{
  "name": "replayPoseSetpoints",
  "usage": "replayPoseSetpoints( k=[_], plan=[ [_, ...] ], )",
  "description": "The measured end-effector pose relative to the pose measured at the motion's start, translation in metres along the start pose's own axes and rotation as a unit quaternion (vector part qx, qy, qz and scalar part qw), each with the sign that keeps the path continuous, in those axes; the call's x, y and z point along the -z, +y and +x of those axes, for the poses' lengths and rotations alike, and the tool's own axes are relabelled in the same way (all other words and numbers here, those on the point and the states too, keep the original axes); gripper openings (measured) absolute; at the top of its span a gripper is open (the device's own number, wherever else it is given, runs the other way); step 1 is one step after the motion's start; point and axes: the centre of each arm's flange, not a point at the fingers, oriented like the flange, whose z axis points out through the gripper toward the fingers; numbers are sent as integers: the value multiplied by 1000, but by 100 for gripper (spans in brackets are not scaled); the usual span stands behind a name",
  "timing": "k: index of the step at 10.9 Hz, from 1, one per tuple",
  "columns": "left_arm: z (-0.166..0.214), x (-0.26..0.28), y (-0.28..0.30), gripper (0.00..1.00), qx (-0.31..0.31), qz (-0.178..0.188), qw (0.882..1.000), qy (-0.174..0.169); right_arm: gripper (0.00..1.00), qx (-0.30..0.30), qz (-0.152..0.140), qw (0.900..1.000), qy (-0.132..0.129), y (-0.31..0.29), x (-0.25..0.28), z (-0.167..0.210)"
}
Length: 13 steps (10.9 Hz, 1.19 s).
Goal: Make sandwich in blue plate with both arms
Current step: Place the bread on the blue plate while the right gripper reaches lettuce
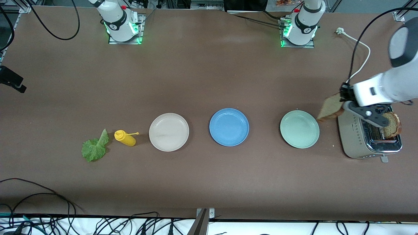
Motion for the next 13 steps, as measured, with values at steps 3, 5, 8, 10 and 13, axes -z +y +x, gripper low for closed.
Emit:
replayPoseSetpoints(
  k=[3, 5, 8, 10, 13],
  plan=[
    [60, -46, 80, 9, -77, -11, 996, -35, 100, 0, 0, 1000, 0, 1, 0, 0],
    [101, -81, 130, 9, -87, -41, 994, -46, 100, 0, 0, 1000, 0, 0, 0, 0],
    [145, -120, 177, 9, -60, -133, 989, -26, 100, 0, 0, 1000, 0, 0, 0, 0],
    [168, -147, 185, 9, -38, -207, 978, -1, 100, -1, 0, 1000, 0, 1, 0, 0],
    [196, -183, 181, 9, 5, -278, 960, 39, 100, -1, 0, 1000, 0, 1, 0, 0]
  ],
)
